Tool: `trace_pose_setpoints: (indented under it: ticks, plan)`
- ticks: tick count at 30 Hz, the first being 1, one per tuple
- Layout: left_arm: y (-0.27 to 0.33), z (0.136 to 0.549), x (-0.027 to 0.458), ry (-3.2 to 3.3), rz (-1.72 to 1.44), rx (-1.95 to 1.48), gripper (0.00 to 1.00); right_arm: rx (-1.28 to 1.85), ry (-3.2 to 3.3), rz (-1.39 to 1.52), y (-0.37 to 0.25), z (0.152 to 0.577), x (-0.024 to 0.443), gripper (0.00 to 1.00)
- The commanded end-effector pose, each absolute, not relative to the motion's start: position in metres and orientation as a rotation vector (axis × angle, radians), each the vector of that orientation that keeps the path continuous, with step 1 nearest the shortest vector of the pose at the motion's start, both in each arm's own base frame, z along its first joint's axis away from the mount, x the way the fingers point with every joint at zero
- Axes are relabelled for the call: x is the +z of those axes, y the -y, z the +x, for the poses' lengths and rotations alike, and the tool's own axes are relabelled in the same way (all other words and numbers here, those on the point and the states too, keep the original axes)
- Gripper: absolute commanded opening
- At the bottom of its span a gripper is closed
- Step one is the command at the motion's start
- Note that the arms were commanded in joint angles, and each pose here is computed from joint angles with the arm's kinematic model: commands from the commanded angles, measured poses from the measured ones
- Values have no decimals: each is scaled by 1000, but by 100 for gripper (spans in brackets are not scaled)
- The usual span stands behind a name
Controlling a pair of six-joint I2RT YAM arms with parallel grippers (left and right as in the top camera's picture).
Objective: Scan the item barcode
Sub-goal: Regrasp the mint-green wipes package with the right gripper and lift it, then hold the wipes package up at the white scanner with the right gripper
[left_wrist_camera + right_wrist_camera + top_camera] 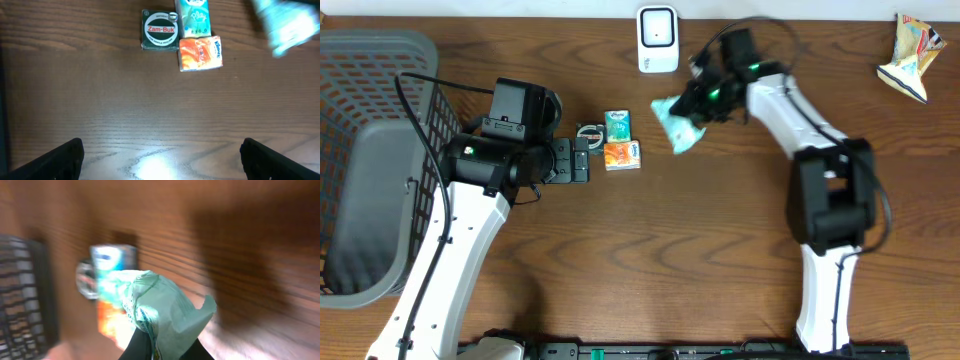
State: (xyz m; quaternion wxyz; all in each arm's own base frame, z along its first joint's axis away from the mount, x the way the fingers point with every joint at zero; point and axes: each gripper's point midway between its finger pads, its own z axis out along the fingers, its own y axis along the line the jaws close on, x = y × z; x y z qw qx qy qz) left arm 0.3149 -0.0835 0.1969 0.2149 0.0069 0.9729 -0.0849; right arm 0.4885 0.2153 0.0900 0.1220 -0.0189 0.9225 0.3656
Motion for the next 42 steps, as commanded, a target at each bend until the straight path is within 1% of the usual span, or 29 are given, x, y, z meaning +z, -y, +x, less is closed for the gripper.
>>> trace_pose_setpoints:
  ticks: [1,5,9,15,21,30,37,42]
  plan:
    - [82,317,203,-2680,25,-229,98,1186,-2492,-147,-216,486,181,1]
    - [82,317,203,-2680,25,-230,98,1174,-2383,-200,-213,485,225,1]
    - [82,317,203,-2679,25,-230,98,1167,-2281,-280,-225,485,252,1]
    - [82,317,203,-2680,25,-230,98,1178,-2193,-389,-255,481,267,1]
    - [82,317,203,-2679,25,-229,98,1175,-2060,-467,-273,487,290,1]
    - [82,317,203,-2679,25,-229,98,1181,-2108,-308,-269,497,288,1]
    - [82,317,203,-2679,25,-230,98,1299,-2243,-58,-267,491,277,1]
    - [82,317,203,-2680,25,-230,98,1293,-2286,-31,-265,487,269,1]
